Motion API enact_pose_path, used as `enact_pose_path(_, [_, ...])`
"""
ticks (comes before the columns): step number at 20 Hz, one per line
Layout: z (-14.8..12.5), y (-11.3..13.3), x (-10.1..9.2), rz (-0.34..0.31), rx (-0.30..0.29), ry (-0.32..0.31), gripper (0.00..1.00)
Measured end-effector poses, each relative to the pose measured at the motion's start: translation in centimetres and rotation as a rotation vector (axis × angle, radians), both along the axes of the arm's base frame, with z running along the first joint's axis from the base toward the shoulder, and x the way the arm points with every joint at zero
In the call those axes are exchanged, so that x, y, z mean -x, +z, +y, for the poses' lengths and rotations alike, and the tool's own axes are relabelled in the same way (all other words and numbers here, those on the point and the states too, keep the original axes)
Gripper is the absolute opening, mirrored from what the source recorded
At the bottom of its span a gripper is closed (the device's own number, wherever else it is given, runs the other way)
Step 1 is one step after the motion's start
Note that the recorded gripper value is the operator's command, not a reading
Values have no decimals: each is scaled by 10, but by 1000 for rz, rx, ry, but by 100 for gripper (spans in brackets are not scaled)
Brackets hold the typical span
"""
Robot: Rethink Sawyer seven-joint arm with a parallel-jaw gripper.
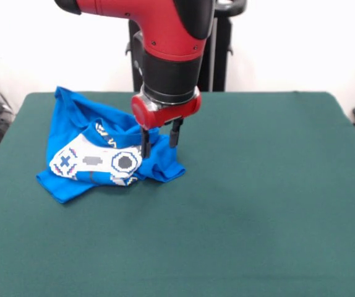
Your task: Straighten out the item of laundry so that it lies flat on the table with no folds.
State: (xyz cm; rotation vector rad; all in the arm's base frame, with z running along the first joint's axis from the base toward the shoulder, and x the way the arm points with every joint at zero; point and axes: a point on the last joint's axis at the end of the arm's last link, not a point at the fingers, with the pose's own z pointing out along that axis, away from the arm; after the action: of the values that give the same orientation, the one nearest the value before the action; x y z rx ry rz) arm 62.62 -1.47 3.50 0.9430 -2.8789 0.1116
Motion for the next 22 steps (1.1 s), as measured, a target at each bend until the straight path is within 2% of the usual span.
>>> enact_pose_path(10, [-1, 0, 0, -2, 0, -1, 100])
enact_pose_path(15, [-2, -2, -3, -26, -1, -1, 100])
enact_pose_path(22, [-5, -19, 5, -17, -2, -4, 100])
